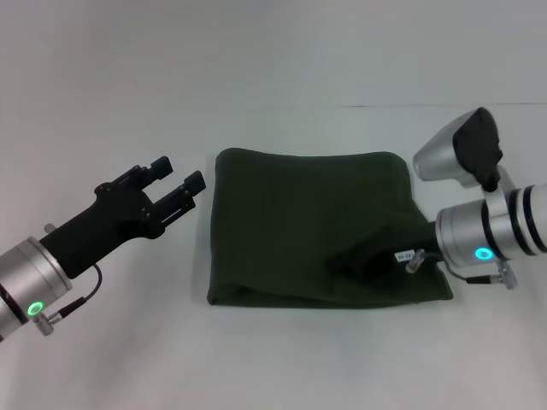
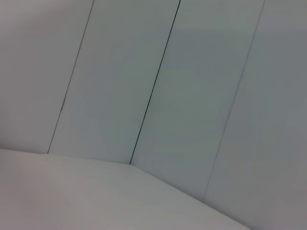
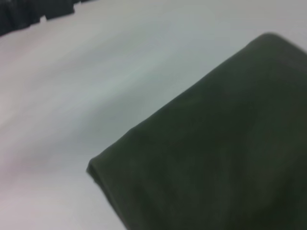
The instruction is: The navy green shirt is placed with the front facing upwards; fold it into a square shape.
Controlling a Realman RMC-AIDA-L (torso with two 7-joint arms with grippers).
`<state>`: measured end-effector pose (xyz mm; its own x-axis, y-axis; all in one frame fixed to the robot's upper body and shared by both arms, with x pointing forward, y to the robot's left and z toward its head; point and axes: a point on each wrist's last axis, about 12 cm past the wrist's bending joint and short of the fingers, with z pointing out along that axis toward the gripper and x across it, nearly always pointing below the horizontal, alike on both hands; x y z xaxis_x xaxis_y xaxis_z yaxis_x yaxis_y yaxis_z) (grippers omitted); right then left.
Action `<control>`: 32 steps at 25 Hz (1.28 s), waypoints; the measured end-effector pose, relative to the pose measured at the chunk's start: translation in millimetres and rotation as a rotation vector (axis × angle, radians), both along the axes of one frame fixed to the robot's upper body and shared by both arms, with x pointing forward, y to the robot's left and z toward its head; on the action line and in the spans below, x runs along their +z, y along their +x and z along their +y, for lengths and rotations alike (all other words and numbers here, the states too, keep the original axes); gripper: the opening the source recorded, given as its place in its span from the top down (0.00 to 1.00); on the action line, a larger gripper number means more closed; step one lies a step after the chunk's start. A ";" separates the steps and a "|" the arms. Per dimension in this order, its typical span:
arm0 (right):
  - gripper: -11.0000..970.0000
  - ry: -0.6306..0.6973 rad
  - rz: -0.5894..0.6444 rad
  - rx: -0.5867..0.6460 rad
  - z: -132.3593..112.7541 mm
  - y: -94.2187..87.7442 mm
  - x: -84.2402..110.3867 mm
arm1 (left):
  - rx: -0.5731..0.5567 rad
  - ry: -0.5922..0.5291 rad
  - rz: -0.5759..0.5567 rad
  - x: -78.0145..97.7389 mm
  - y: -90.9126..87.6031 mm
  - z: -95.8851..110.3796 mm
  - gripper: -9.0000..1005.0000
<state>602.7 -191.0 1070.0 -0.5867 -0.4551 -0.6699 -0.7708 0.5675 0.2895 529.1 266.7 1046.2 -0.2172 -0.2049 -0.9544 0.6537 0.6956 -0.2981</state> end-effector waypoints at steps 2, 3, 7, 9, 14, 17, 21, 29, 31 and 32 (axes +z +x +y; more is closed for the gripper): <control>0.99 0.010 -0.022 -0.013 -2.9 2.2 4.3 | -0.001 -0.002 -0.001 0.2 -0.1 0.0 0.32; 0.99 0.014 -0.029 -0.018 -4.2 2.7 5.8 | -0.001 -0.003 -0.002 0.4 -0.2 0.0 0.32; 0.99 0.028 -0.035 -0.047 -12.7 3.1 8.6 | -0.001 -0.004 -0.002 0.2 -0.5 -0.2 0.32; 0.99 0.029 -0.033 -0.064 -19.0 2.5 7.7 | 0.000 -0.004 -0.001 0.1 -0.4 -0.4 0.32; 0.99 0.035 -0.015 -0.097 -32.9 -1.9 4.0 | -0.002 -0.004 -0.003 0.9 1.2 -1.7 0.32; 0.99 0.033 -0.011 -0.115 -39.8 -3.5 2.1 | -0.006 -0.004 -0.007 2.2 3.2 -3.0 0.32; 0.99 0.019 -0.008 -0.129 -43.2 -4.1 -1.3 | -0.011 -0.003 -0.012 3.9 5.7 -4.7 0.33; 0.99 0.012 -0.021 -0.138 -45.9 -3.1 -1.3 | -0.010 0.003 -0.014 5.4 9.8 -6.5 0.32; 0.99 0.026 -0.037 -0.143 -48.3 -1.5 3.9 | -0.011 0.004 -0.018 6.6 11.6 -7.3 0.32; 0.99 0.038 -0.051 -0.146 -49.9 0.2 8.8 | -0.010 0.003 -0.020 7.2 12.5 -7.4 0.32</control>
<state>602.9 -240.9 1078.8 -0.6098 -0.3409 -0.7155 -0.6950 0.6639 0.2761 541.5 259.3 1053.5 -0.2002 -0.1999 -0.9591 0.6667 0.6896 -0.2829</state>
